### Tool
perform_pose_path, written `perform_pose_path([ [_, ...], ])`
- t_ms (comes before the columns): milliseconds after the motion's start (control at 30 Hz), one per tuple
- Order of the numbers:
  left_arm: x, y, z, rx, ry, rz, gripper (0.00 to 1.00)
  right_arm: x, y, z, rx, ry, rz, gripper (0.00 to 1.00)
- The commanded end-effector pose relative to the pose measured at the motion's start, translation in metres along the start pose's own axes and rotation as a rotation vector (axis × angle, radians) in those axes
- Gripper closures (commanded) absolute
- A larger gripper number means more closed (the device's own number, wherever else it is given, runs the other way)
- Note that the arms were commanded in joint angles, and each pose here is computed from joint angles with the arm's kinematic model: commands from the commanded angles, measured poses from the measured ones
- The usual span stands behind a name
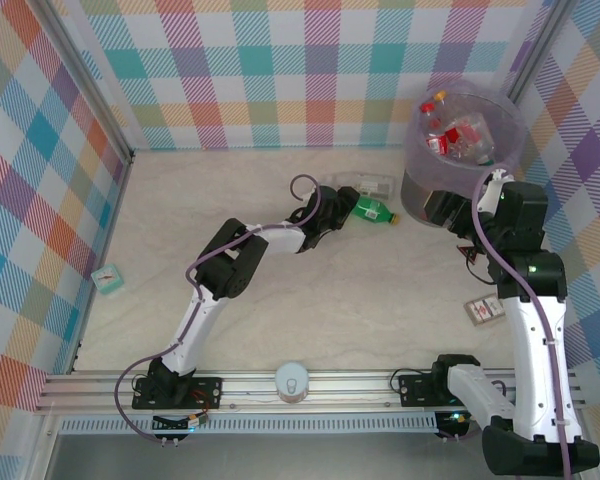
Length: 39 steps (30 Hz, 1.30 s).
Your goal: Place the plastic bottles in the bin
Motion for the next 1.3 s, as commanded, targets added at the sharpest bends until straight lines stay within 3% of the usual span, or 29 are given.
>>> perform_pose_path([
  [0,0.043,-0.020,0.004,0.059,0.101,-0.014,0.39,-0.001,-0.003,0.001,0.007,-0.006,0.001,0.09],
  [333,0.014,-0.014,-0.048,0.082,0.049,0.108,0.45,0.013,-0.007,-0.003,0.039,0.103,-0.077,0.10],
  [567,-0.007,-0.006,-0.109,0.086,0.012,0.217,0.46,0.034,-0.030,0.012,0.196,0.263,-0.218,0.11],
  [800,-0.029,0.004,-0.166,0.161,0.124,0.429,0.46,0.055,-0.065,0.046,0.325,0.432,-0.283,0.14],
  [1000,-0.053,0.002,-0.198,0.225,0.069,0.487,0.46,0.071,-0.096,0.090,0.407,0.480,-0.382,0.13],
  [1267,-0.071,-0.008,-0.208,0.298,-0.044,0.488,0.46,0.085,-0.115,0.131,0.433,0.560,-0.410,0.04],
])
Point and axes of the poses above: each hand's point on the last joint's axis, 136 mm out from that joint toward the fingers, its own z axis out along the fingers, its own x axis along the line the jaws close on, y = z × x, the point moved 7 cm from there along -z, back along the fingers
